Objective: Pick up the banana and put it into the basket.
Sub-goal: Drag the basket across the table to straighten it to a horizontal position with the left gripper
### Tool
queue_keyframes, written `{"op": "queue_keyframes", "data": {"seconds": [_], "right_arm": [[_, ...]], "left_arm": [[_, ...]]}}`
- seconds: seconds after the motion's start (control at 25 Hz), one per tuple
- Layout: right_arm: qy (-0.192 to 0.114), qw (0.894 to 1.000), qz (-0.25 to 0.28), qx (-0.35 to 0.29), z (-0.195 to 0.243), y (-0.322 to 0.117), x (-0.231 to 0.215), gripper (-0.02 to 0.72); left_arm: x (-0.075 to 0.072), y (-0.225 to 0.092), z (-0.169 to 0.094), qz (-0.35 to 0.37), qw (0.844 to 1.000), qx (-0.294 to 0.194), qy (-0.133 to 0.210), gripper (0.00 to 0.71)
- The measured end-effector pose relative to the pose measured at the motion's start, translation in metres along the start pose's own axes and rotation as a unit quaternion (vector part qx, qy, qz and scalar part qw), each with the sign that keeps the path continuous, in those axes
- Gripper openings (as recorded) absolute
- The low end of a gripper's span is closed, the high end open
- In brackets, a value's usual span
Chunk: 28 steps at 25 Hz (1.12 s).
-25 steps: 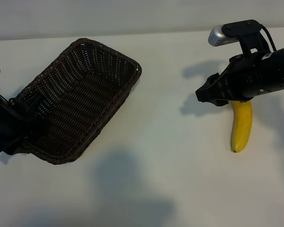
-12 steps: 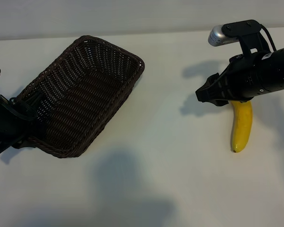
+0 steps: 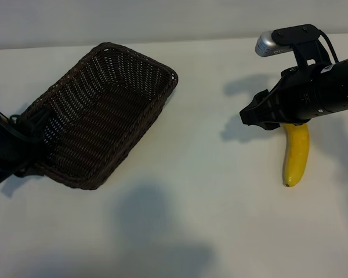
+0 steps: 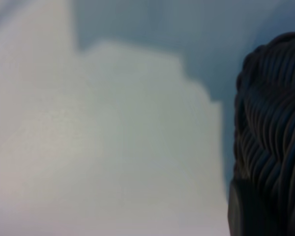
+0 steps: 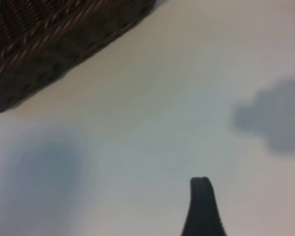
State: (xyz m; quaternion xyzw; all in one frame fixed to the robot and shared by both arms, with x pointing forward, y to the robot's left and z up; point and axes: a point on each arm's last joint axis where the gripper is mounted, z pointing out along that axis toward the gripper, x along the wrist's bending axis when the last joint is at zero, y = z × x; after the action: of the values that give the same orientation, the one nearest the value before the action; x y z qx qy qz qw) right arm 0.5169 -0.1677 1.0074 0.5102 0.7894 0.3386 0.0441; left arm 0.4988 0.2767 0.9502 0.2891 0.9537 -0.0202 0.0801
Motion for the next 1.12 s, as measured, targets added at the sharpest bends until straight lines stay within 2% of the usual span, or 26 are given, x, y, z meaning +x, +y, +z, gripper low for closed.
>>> {"op": "queue_keyframes", "data": {"seconds": [0.24, 0.44, 0.68, 0.96, 1.12], "right_arm": [[0.000, 1.000, 0.000, 0.000, 0.000, 0.000, 0.000, 0.505], [0.000, 1.000, 0.000, 0.000, 0.000, 0.000, 0.000, 0.505], [0.000, 1.000, 0.000, 0.000, 0.000, 0.000, 0.000, 0.505], [0.000, 1.000, 0.000, 0.000, 0.000, 0.000, 0.000, 0.505], [0.000, 1.000, 0.000, 0.000, 0.000, 0.000, 0.000, 0.505]], "left_arm": [[-0.012, 0.004, -0.019, 0.035, 0.999, -0.007, -0.017, 0.162], [-0.018, 0.007, -0.028, 0.110, 0.994, -0.009, -0.023, 0.161], [-0.027, 0.005, -0.034, 0.216, 0.975, 0.002, -0.054, 0.160], [-0.023, 0.018, -0.043, 0.287, 0.953, 0.032, -0.094, 0.160], [-0.025, 0.022, -0.052, 0.338, 0.935, 0.040, -0.100, 0.160]]}}
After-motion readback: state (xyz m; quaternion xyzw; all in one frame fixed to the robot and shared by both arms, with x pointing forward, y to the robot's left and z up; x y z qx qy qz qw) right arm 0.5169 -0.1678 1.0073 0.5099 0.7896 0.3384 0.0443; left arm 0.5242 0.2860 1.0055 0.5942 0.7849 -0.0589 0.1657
